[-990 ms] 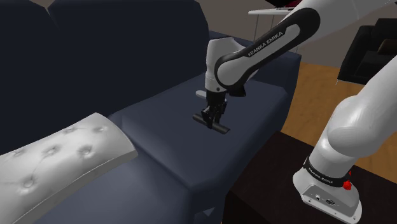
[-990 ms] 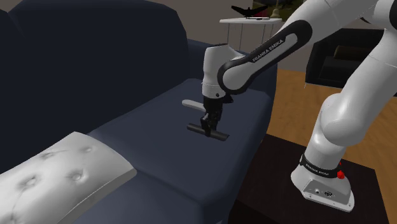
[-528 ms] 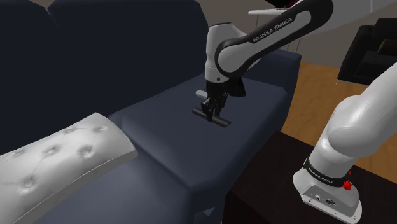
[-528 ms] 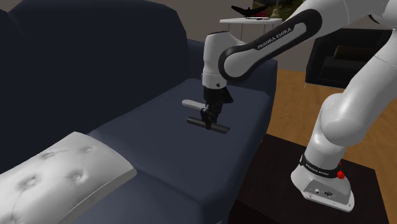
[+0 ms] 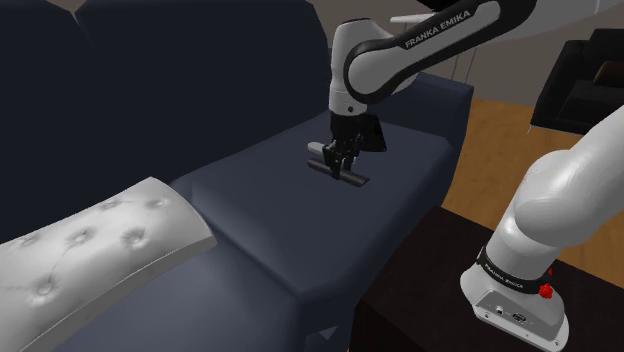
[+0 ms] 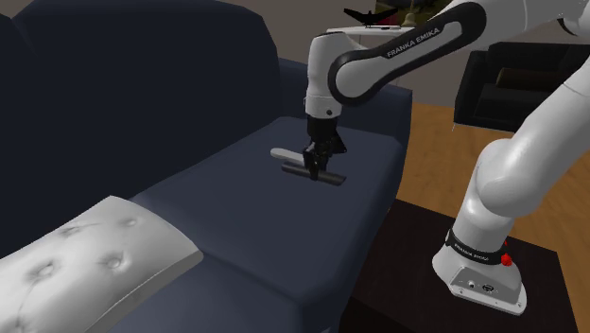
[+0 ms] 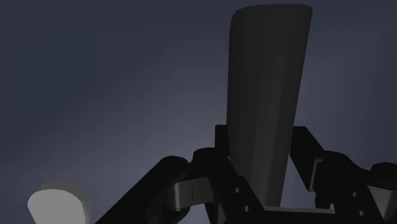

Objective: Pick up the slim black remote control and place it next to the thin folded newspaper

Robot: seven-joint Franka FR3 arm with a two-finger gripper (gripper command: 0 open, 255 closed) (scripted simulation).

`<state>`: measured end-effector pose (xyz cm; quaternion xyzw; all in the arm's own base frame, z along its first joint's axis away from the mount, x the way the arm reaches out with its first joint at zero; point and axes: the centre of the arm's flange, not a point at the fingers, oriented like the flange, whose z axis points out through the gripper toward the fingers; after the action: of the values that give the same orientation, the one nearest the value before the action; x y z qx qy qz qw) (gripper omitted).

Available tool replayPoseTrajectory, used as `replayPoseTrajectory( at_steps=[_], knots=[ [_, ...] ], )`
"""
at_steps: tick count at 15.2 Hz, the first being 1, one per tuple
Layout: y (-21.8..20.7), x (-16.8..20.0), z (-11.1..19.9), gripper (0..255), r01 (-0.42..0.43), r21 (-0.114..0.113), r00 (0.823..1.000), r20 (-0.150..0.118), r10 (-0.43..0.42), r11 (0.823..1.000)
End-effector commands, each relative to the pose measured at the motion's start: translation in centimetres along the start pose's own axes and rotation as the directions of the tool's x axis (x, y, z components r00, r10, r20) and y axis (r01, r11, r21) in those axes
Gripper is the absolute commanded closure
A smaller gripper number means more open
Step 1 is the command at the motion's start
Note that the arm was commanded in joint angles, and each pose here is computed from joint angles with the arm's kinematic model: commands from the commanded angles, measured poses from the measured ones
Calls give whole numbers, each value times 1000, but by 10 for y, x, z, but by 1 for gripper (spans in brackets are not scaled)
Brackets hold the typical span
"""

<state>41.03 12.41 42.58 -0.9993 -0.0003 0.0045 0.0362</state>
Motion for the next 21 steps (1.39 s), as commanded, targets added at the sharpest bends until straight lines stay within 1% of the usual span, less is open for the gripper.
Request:
replayPoseTrajectory(
  at_steps=[1, 21],
  knots=[
    [29, 1, -2, 255, 1, 1, 1000, 0, -1, 1000],
    [292, 10, -21, 255, 1, 1, 1000, 0, -1, 1000]
  ],
)
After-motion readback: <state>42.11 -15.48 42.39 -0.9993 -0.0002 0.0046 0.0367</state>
